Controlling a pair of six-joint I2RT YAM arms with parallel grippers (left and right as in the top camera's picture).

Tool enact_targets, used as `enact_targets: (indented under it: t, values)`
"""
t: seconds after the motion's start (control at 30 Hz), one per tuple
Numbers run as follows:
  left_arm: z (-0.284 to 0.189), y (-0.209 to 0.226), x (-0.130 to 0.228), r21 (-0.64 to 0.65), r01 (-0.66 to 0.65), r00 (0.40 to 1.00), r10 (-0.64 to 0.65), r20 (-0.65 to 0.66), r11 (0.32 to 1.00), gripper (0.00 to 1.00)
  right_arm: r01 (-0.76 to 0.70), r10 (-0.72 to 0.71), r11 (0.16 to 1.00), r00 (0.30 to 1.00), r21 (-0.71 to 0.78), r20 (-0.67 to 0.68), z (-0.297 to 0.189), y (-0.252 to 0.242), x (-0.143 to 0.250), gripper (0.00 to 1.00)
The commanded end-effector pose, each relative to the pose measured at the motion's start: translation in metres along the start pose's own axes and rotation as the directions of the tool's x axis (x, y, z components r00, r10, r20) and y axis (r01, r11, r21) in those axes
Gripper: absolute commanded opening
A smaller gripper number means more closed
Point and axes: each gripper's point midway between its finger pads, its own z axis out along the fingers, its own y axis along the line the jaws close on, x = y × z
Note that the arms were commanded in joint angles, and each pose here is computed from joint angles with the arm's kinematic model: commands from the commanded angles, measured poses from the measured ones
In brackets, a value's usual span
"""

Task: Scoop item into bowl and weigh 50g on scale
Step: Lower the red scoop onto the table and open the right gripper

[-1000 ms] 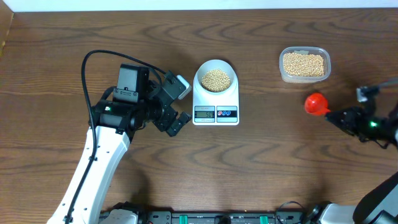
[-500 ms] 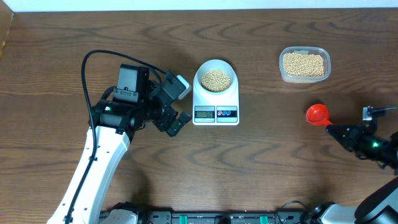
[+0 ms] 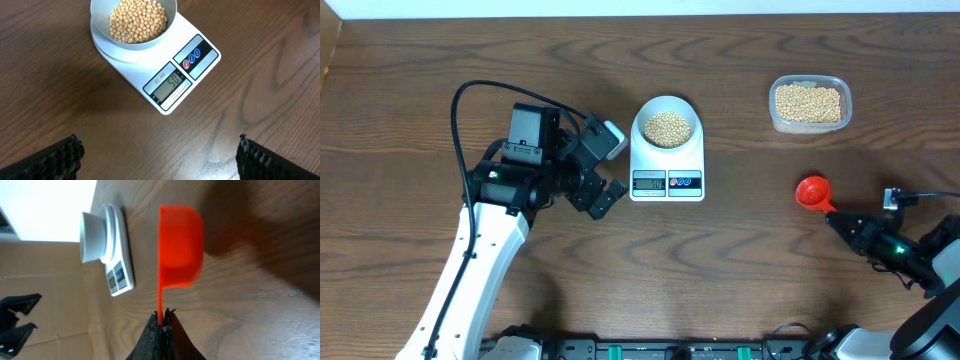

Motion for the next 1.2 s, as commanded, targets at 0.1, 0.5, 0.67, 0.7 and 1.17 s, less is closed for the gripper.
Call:
enact_targets:
  t: [0.1, 0.5, 0.67, 0.7, 1.17]
  values:
    - [-0.003, 0.002, -0.007, -0.002, -0.020, 1.000, 0.020, 0.018, 1.000, 1.00, 0.004, -0.001, 0.995, 1.000, 0.095, -0.026, 0.000, -0.017, 0.005, 0.11]
    - [-0.003, 0.002, -0.007, -0.002, -0.020, 1.000, 0.020, 0.018, 1.000, 1.00, 0.047, -0.046, 0.988, 0.999, 0.148, -0.016, -0.001, -0.027, -0.002, 0.73]
    - [-0.003, 0.002, -0.007, -0.002, -0.020, 1.000, 0.020, 0.018, 1.000, 1.00, 0.098, -0.102, 0.982, 0.995, 0.159, 0.012, -0.001, -0.029, -0.013, 0.99]
    - [-0.003, 0.002, -0.007, -0.002, -0.020, 1.000, 0.020, 0.018, 1.000, 1.00, 0.108, -0.112, 0.980, 0.994, 0.169, 0.015, -0.002, -0.031, -0.015, 0.99]
    - [-0.003, 0.002, -0.007, -0.002, -0.020, 1.000, 0.020, 0.018, 1.000, 1.00, 0.224, -0.221, 0.975, 0.963, 0.000, 0.155, -0.003, 0.003, -0.050, 0.99]
